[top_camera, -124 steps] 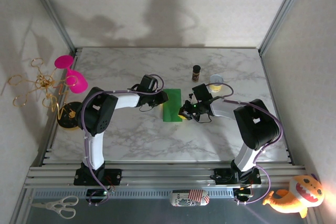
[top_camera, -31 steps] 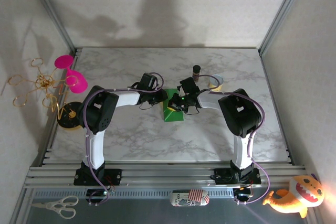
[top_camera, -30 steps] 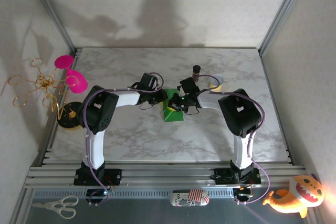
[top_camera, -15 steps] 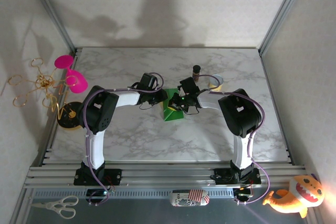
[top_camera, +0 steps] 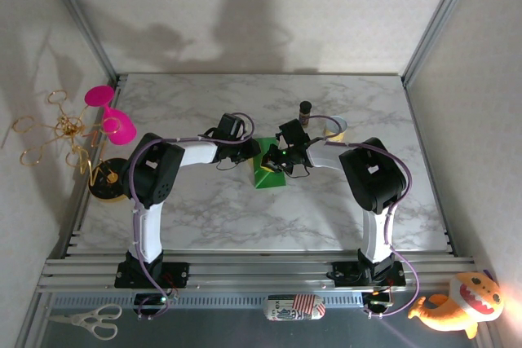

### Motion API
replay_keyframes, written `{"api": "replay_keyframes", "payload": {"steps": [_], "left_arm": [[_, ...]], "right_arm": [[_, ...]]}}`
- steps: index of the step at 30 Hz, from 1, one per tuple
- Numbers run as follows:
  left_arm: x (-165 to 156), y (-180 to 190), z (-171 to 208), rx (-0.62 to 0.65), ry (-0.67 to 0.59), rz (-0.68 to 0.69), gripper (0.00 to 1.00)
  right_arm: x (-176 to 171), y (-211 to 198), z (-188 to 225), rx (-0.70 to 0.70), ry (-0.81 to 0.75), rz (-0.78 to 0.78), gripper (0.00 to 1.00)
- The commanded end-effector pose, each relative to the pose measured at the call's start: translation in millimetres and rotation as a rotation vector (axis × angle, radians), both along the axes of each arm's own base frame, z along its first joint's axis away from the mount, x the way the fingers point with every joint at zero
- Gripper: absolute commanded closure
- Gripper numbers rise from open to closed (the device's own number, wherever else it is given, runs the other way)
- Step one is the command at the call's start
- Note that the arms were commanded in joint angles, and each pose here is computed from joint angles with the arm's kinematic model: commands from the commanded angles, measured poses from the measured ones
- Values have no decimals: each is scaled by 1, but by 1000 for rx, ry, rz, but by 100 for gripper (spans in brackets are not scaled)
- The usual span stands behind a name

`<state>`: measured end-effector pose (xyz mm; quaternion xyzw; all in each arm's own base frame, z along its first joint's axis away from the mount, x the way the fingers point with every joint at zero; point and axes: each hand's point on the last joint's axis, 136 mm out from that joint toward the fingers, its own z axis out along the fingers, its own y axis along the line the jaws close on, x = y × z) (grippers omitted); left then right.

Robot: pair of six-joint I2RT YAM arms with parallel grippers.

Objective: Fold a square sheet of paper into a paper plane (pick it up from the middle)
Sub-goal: Fold the triangle a second time at the center of the table.

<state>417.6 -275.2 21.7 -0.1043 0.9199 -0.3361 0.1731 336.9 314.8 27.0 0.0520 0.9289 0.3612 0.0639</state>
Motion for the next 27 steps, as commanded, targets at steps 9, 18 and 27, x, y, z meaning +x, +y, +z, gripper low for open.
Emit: {"api": "replay_keyframes", "payload": {"steps": [9, 18, 27], "left_arm": [[-12, 9, -21, 39, 60, 15, 82], [-13, 9, -21, 38, 63, 15, 82], [-12, 9, -19, 37, 57, 18, 82]], "right_arm": [[-1, 3, -7, -18, 8, 26, 100], [-1, 3, -10, -25, 9, 23, 100], [-3, 0, -18, -43, 26, 20, 100]]}}
